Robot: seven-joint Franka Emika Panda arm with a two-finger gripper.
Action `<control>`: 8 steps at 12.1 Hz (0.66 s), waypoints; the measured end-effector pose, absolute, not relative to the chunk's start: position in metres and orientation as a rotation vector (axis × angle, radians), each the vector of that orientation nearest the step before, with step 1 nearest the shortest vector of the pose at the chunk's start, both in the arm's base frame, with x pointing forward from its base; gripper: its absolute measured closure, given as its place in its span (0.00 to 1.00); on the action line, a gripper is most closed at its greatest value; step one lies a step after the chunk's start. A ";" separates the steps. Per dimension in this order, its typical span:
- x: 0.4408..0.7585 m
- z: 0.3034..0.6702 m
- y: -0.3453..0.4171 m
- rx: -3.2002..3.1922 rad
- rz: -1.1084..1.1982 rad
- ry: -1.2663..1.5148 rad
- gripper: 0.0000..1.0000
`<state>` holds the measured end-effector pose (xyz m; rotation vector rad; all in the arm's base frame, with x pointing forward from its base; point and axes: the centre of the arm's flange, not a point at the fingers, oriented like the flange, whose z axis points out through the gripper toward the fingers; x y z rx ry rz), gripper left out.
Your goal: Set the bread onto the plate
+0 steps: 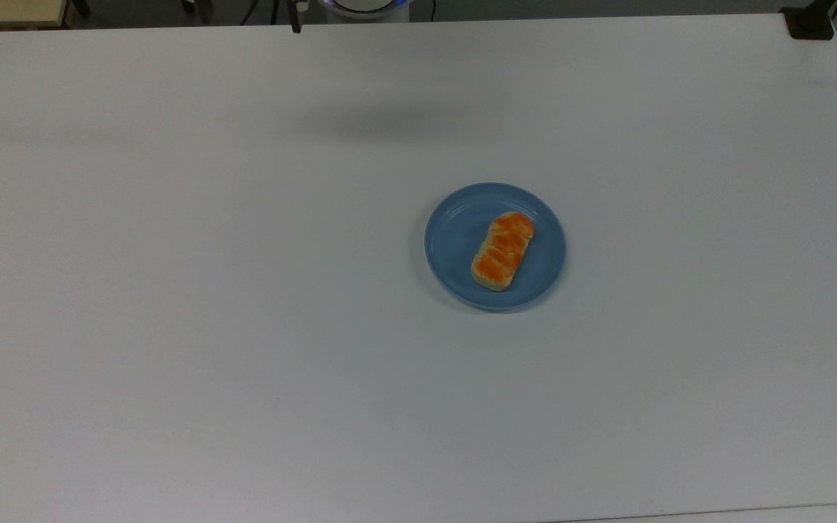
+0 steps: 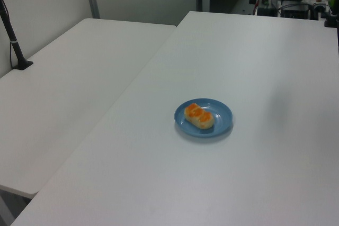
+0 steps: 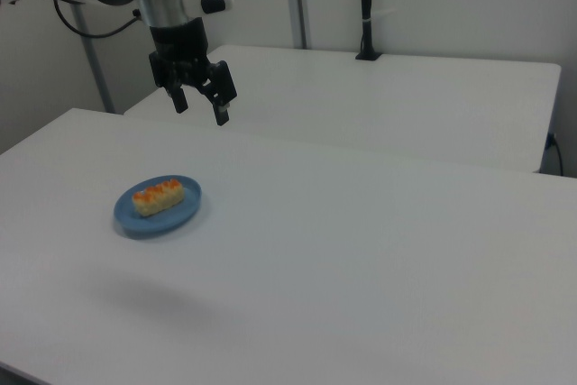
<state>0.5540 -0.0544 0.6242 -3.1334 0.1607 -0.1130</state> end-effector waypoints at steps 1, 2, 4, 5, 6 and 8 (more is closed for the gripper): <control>0.556 0.622 -0.050 -3.133 -0.111 0.169 0.00; 0.559 0.618 -0.042 -3.132 -0.107 0.172 0.00; 0.561 0.616 -0.034 -3.132 -0.102 0.170 0.00; 0.561 0.616 -0.033 -3.132 -0.103 0.169 0.00; 0.561 0.616 -0.033 -3.132 -0.103 0.169 0.00; 0.561 0.616 -0.033 -3.132 -0.103 0.169 0.00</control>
